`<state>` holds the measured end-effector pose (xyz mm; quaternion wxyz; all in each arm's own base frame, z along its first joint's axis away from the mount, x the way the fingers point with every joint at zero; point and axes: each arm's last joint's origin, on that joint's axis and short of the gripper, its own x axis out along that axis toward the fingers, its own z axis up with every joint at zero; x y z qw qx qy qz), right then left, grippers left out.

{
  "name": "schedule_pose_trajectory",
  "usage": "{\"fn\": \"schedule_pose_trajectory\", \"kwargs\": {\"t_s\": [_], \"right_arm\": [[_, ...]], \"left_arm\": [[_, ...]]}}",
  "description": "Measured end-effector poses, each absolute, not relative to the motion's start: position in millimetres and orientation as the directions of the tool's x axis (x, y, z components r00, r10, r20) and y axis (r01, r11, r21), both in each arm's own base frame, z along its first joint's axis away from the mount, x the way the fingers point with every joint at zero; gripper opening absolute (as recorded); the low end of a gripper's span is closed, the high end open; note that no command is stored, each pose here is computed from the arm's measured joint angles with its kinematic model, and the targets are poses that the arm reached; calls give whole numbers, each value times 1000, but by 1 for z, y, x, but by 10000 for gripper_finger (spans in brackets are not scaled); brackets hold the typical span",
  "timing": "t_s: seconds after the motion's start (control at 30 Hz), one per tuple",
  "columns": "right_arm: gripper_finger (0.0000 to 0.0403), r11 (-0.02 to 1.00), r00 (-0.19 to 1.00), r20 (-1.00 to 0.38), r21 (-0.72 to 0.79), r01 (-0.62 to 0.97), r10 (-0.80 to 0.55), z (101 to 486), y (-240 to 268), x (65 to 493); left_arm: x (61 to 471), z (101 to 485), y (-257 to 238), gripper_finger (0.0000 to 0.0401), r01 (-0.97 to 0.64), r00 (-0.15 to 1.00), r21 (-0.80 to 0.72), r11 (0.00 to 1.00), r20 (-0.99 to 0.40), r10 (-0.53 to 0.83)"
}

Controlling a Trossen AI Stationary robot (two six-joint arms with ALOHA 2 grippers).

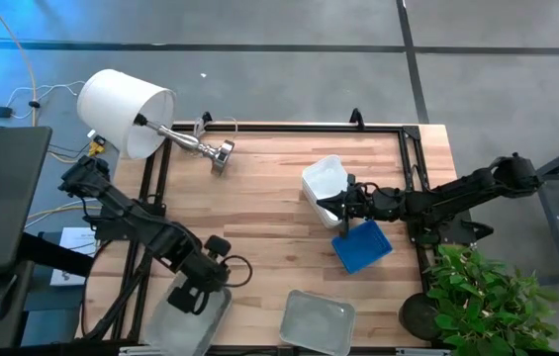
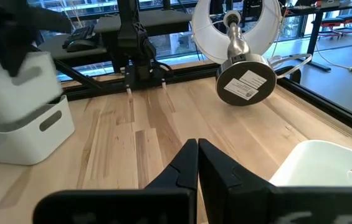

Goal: Stack baskets by color
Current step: Stack the top gray bin on top of the left gray bin

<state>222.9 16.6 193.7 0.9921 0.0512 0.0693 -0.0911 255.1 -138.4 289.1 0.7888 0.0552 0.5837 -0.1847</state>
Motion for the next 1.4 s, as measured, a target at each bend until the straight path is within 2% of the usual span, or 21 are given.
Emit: {"fn": "schedule_pose_trajectory", "kwargs": {"t_s": [0.17,0.93,1.17,1.4], "right_arm": [[0,978,974,-146,89,188,-174,194,17,223],[0,979,974,-150,89,184,-169,193,17,223],[0,979,973,-154,88,184,-170,193,17,223],[0,979,973,-154,88,184,-170,193,17,223]], "left_arm": [[258,278,-134,0,341,253,-126,932,-942,-220],[262,275,-134,0,352,252,-134,926,-940,-232],[255,241,-131,0,342,198,-145,928,-955,-222],[255,217,-129,0,384,238,-142,912,-940,-246]]}}
